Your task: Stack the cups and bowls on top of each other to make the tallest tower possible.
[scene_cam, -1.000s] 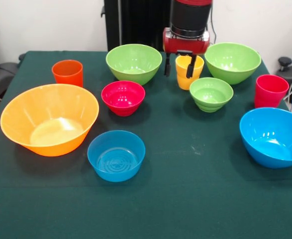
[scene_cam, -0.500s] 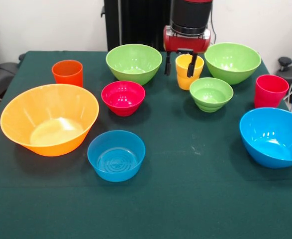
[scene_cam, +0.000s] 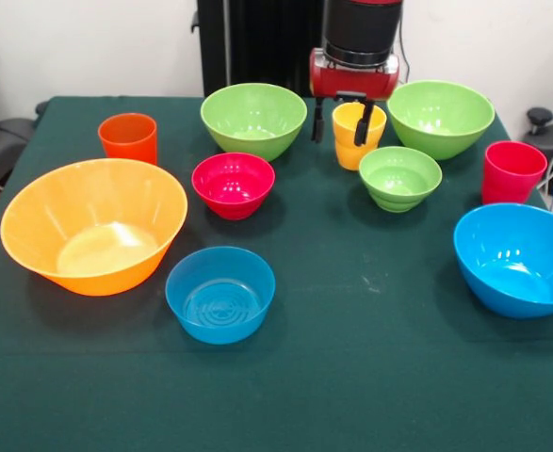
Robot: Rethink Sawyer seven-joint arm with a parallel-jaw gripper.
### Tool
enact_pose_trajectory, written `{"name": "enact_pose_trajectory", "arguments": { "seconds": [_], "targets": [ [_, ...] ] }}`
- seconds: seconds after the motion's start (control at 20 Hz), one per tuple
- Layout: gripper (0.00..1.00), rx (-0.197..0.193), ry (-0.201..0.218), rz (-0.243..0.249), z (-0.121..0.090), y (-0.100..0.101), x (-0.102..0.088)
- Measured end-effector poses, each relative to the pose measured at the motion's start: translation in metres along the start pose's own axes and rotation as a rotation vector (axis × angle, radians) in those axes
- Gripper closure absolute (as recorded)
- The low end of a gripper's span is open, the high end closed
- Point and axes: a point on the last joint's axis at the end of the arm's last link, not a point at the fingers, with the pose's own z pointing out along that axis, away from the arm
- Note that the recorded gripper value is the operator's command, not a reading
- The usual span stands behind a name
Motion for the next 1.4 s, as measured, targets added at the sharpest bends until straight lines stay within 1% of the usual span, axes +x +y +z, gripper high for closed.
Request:
{"name": "enact_pose_trajectory", "arguments": {
  "seconds": [0.65,0.9,1.2,1.35,1.4],
  "targets": [
    [0.0,0.0,-0.004,0.001,-0.002,-0.001,-0.001],
    [0.0,-0.001,0.0,0.012,-0.005,-0.006,-0.004],
    [0.0,-0.003,-0.003,0.02,-0.019,-0.008,-0.011],
    [0.0,-0.005,-0.014,0.029,-0.029,-0.008,-0.016],
    [0.0,-0.007,-0.026,0.042,-0.037,-0.007,-0.019]
  ]
}}
